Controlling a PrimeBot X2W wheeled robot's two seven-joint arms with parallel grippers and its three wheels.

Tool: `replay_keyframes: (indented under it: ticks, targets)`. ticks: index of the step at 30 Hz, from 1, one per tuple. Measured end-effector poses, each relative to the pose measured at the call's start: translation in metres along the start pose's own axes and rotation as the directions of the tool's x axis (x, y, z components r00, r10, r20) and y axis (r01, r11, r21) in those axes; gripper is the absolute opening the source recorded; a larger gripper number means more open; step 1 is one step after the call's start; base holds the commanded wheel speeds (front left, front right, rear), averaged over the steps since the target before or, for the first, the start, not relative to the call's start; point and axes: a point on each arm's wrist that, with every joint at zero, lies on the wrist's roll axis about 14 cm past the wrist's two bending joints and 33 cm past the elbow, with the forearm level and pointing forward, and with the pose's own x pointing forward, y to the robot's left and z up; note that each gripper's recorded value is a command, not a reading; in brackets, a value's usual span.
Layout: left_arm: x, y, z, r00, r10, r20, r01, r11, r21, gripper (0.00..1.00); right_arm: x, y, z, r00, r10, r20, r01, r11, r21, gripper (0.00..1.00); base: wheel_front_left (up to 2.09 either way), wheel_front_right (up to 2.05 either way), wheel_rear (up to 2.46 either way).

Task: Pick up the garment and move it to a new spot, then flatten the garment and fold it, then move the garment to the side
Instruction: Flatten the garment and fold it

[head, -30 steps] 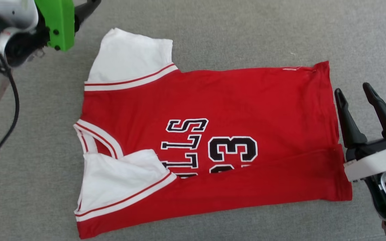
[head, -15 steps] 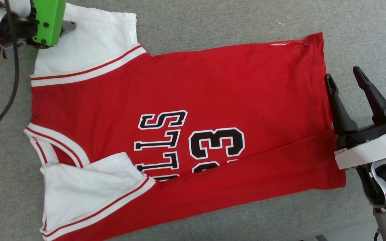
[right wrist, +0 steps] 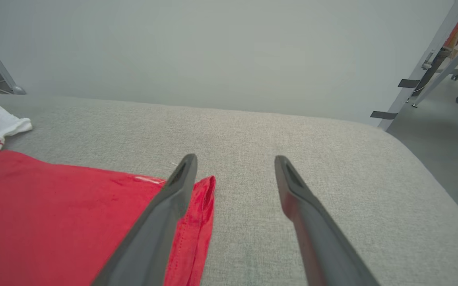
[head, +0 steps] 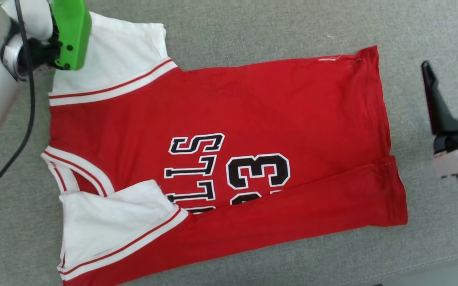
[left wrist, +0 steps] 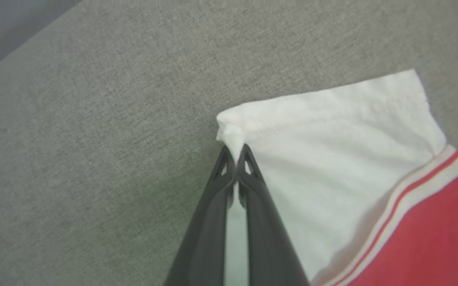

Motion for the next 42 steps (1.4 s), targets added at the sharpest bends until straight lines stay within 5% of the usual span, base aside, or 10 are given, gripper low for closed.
replay_keyframes:
  ticks: [4,11,16,22,40,42]
  targets:
    - [-0.022,-0.012,0.006,0.996,-0.010,0.086,0.007,0.999,0.033,0.00,0.013,-0.006,0.025,0.999,0.030,-0.022,-0.031,0.998,-0.048,1.00,0.00,0.00,0.00]
    - [-0.063,-0.028,0.010,0.972,-0.031,0.234,0.012,0.997,0.083,0.00,0.033,-0.006,0.032,0.960,0.108,-0.259,-0.127,0.990,-0.059,1.00,0.00,0.00,0.00]
    - [-0.089,-0.039,0.010,0.948,-0.037,0.317,0.003,0.994,0.106,0.00,0.032,0.002,0.003,0.836,0.162,-0.525,-0.182,0.983,0.014,1.00,0.00,0.00,0.00]
    - [-0.108,-0.045,0.010,0.927,-0.030,0.373,-0.014,0.993,0.115,0.00,0.031,0.016,-0.026,0.685,0.211,-0.697,-0.214,0.973,0.084,1.00,0.00,0.00,0.00]
    - [-0.087,-0.039,-0.005,0.927,-0.038,0.374,-0.008,0.993,0.119,0.00,0.047,0.033,-0.121,0.493,0.188,-0.849,-0.207,0.974,0.095,1.00,0.00,0.00,0.00]
    - [-0.087,-0.037,-0.004,0.926,-0.032,0.377,-0.012,0.993,0.114,0.00,0.048,0.033,-0.119,0.504,0.191,-0.842,-0.210,0.973,0.095,0.00,0.00,0.00,0.00]
